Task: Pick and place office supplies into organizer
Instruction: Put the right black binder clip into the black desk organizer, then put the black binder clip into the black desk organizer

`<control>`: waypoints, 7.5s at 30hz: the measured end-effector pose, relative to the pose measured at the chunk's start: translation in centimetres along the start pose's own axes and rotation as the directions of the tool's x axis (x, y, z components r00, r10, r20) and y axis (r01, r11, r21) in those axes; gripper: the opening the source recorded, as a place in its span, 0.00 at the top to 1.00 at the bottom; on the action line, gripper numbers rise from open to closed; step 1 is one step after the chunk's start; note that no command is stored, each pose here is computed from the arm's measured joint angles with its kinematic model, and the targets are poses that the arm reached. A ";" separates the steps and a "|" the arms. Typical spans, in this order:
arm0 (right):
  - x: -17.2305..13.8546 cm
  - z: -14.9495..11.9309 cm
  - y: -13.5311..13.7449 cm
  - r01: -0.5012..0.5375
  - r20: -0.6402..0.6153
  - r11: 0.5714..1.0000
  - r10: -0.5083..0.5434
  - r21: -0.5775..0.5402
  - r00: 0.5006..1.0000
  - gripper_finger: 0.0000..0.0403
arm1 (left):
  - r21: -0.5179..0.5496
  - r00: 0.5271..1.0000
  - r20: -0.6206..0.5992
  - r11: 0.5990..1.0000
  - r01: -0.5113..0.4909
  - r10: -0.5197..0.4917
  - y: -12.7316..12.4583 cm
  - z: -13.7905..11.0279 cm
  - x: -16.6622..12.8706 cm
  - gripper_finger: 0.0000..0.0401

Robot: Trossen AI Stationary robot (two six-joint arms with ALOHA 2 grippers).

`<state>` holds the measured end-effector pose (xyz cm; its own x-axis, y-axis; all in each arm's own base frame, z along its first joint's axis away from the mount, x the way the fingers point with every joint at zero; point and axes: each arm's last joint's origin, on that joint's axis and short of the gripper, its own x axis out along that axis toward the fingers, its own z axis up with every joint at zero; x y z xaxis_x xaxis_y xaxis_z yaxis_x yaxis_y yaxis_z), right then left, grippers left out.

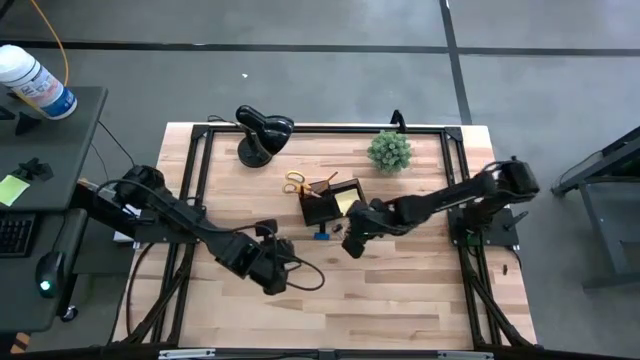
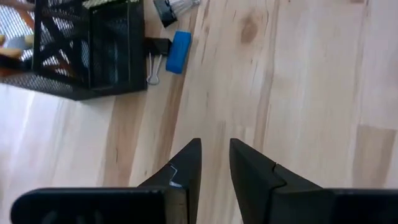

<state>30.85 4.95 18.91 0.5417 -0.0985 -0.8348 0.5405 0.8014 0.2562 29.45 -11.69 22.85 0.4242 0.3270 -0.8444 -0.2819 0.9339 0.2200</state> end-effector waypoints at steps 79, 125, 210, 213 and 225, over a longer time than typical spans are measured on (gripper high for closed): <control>7.9 4.0 0.9 0.287 -0.305 0.921 -0.203 0.264 0.930 0.76 | -0.108 0.937 0.346 0.990 0.095 -0.052 3.9 -9.6 -6.1 0.82; 6.6 4.2 2.8 0.252 -0.342 0.957 -0.192 0.143 0.920 0.76 | -0.115 0.932 0.362 0.991 0.073 -0.027 4.0 -9.6 -6.1 0.82; 8.3 10.1 3.8 0.216 0.025 0.628 -0.298 -0.748 0.954 0.99 | -0.133 0.929 0.369 0.990 0.040 0.013 4.2 -9.7 -6.1 0.82; 8.2 10.0 3.8 0.215 0.018 0.625 -0.306 -0.751 0.952 0.95 | -0.136 0.929 0.369 0.990 0.040 0.013 4.2 -9.7 -6.1 0.82; 8.1 9.9 4.0 0.181 -0.013 0.639 -0.287 -0.747 0.958 0.84 | -0.135 0.929 0.369 0.990 0.040 0.013 4.2 -9.7 -6.1 0.82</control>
<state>43.73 1.56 18.01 0.3557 -0.3166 -0.8793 -0.0370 0.9353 -0.3518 17.35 -11.16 24.15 0.7083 0.3699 -0.6013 -0.3789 0.9179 0.1183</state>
